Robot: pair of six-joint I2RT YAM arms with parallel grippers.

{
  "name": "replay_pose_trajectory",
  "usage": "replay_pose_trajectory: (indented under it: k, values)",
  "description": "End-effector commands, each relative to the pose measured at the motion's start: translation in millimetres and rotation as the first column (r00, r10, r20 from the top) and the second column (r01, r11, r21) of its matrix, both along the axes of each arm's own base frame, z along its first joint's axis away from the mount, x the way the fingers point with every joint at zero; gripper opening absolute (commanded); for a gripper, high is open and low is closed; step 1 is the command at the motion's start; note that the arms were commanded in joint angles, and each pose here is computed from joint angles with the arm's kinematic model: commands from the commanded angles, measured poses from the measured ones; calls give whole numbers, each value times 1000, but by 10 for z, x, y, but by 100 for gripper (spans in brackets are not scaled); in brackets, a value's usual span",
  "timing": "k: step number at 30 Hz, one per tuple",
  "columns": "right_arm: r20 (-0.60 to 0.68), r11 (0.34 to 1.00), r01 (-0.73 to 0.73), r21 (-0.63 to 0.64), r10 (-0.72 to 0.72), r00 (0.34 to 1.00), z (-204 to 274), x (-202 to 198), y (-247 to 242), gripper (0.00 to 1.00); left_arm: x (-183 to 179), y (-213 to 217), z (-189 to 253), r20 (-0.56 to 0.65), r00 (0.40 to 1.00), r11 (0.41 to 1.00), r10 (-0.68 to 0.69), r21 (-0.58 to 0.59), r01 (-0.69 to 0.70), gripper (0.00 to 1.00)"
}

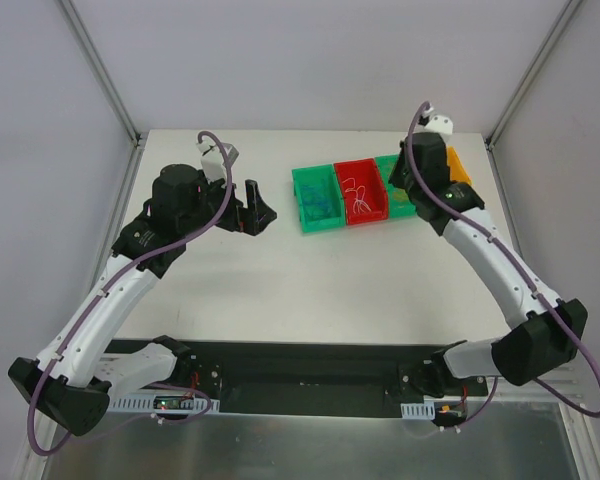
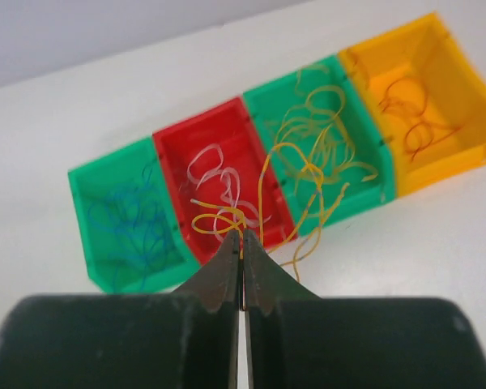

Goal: Untangle the cables

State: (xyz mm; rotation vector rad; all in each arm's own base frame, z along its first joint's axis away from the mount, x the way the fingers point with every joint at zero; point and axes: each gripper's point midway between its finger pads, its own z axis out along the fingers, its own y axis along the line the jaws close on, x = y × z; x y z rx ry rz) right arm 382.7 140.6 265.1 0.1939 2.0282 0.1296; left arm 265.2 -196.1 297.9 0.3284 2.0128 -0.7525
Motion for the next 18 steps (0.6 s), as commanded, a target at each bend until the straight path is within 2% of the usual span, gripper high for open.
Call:
replay_pose_trajectory:
  k: [1, 4, 8, 13, 14, 16, 18]
  values:
    - [39, 999, 15, -50, -13, 999, 238, 364, -250, 0, -9, -7, 131, 58, 998, 1000, -18, -18, 19, 99]
    - [34, 997, 55, -62, -52, 998, 146, 758, -425, 0, 0, -5, 114, 55, 998, 1000, -16, -14, 17, 99]
    - [-27, 993, 79, -85, -81, 996, -223, 1245, -533, 1, 20, -10, 88, 51, 999, 1000, -16, -7, 17, 99]
    - [-118, 981, 71, -178, -93, 989, -621, 1545, -597, 1, 61, -5, 17, 39, 999, 1000, -8, 10, 8, 99]
    - [-134, 984, 48, -174, -72, 988, -672, 1561, -558, 6, 65, -7, 8, 38, 999, 1000, -8, 11, 8, 99]
    - [-172, 986, 31, -163, -59, 983, -692, 1532, -523, 32, 73, -10, -9, 36, 999, 1000, -9, 13, 8, 99]
    - [-195, 989, 3, -150, -33, 980, -601, 1431, -501, 46, 79, -8, -10, 40, 999, 1000, -9, 16, 8, 99]
